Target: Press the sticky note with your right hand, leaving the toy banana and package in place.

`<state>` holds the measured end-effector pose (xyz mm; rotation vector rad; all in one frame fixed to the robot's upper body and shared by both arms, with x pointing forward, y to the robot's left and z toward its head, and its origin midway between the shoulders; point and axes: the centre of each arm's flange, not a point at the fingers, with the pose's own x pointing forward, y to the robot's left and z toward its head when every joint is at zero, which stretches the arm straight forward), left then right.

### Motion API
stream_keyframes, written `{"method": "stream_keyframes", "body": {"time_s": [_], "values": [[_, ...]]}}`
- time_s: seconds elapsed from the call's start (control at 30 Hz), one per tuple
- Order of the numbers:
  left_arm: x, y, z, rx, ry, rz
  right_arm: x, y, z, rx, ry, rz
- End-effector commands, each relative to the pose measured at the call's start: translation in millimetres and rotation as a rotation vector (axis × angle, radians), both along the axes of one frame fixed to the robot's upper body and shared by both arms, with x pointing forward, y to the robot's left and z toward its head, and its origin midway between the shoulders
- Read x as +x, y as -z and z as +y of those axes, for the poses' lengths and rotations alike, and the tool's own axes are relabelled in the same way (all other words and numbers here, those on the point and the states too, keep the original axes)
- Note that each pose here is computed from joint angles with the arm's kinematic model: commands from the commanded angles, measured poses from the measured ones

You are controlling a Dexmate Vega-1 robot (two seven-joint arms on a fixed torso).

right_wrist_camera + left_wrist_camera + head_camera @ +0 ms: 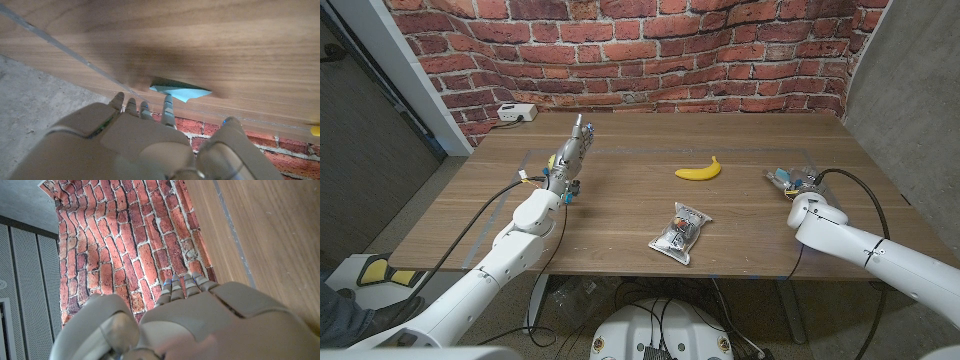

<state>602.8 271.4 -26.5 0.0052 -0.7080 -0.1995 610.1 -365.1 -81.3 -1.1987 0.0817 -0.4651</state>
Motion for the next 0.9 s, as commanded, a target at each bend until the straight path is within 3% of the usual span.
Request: {"method": "stream_keyframes", "body": {"time_s": [0.03, 0.4, 0.9], "values": [[2.7, 1.6, 1.0, -0.012, -0.001, 0.008, 3.3, -1.2, 1.8, -0.014, 0.006, 0.012], [3.9, 0.1, 0.2, -0.009, 0.002, 0.005, 2.7, 0.4, 7.1, -0.020, -0.004, 0.013], [3.9, 2.6, 0.3, -0.007, 0.000, 0.018, 11.6, 1.6, 14.8, -0.021, -0.021, 0.029]]}}
